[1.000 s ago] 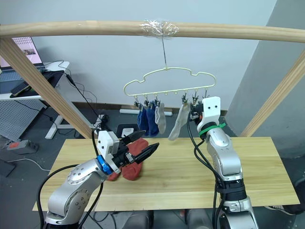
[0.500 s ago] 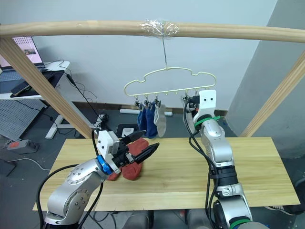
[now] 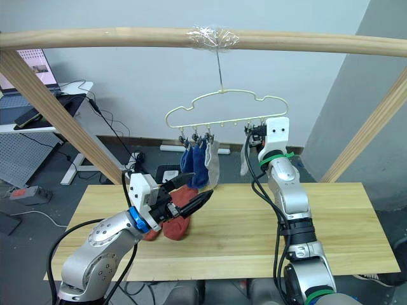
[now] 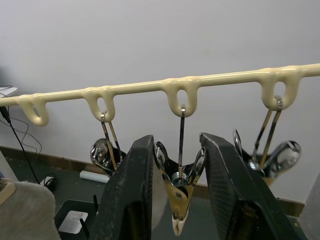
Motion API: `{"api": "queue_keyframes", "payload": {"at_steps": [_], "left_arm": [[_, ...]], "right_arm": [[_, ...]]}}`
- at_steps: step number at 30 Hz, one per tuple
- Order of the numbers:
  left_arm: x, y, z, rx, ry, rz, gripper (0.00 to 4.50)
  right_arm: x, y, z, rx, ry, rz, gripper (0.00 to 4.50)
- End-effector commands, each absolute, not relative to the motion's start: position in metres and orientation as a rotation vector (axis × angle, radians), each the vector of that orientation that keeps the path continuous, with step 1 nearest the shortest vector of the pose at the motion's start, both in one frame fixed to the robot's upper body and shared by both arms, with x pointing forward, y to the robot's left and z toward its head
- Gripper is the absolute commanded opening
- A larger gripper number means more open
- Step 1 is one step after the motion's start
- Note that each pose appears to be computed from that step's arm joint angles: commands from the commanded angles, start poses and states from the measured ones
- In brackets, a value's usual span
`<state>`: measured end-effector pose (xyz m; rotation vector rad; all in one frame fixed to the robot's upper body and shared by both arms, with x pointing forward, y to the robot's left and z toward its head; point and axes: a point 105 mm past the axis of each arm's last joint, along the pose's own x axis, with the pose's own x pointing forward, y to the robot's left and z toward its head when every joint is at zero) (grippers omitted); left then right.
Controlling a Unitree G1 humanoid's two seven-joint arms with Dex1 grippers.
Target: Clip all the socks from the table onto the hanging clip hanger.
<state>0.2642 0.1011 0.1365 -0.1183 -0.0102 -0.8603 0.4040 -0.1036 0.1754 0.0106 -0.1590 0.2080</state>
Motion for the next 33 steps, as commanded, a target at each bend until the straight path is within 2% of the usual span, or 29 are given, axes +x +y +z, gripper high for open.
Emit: {"api": "queue_keyframes", "payload": {"at_steps": [1, 5, 9, 16, 19, 22, 25, 31, 33], "left_arm": [[0.260, 0.099, 0.149, -0.113, -0.058, -0.883, 4.50], [0.260, 0.099, 0.150, -0.115, -0.058, -0.881, 4.50], [0.262, 0.104, 0.143, -0.118, -0.030, -0.844, 4.50], [0.298, 0.150, 0.067, -0.007, 0.238, -0.531, 4.50], [0.312, 0.161, 0.033, 0.076, 0.315, -0.489, 4.50], [0.322, 0.169, 0.014, 0.145, 0.356, -0.453, 4.50], [0.332, 0.172, -0.006, 0.165, 0.413, -0.456, 4.50], [0.339, 0.163, -0.021, 0.158, 0.442, -0.538, 4.50], [0.339, 0.162, -0.027, 0.184, 0.458, -0.558, 4.09]], "right_arm": [[0.403, -0.103, 0.194, 0.038, -0.217, 0.215, 0.94], [0.404, -0.105, 0.192, 0.063, -0.204, 0.209, 0.05], [0.405, -0.108, 0.196, 0.147, -0.170, 0.233, 0.02], [0.393, -0.104, 0.189, 0.227, 0.121, 0.442, 0.02], [0.385, -0.101, 0.189, 0.230, 0.175, 0.490, 0.02], [0.381, -0.101, 0.189, 0.220, 0.196, 0.500, 0.02], [0.377, -0.101, 0.190, 0.234, 0.203, 0.488, 0.02], [0.370, -0.100, 0.188, 0.247, 0.222, 0.474, 0.02], [0.368, -0.100, 0.188, 0.248, 0.227, 0.470, 0.00]]}}
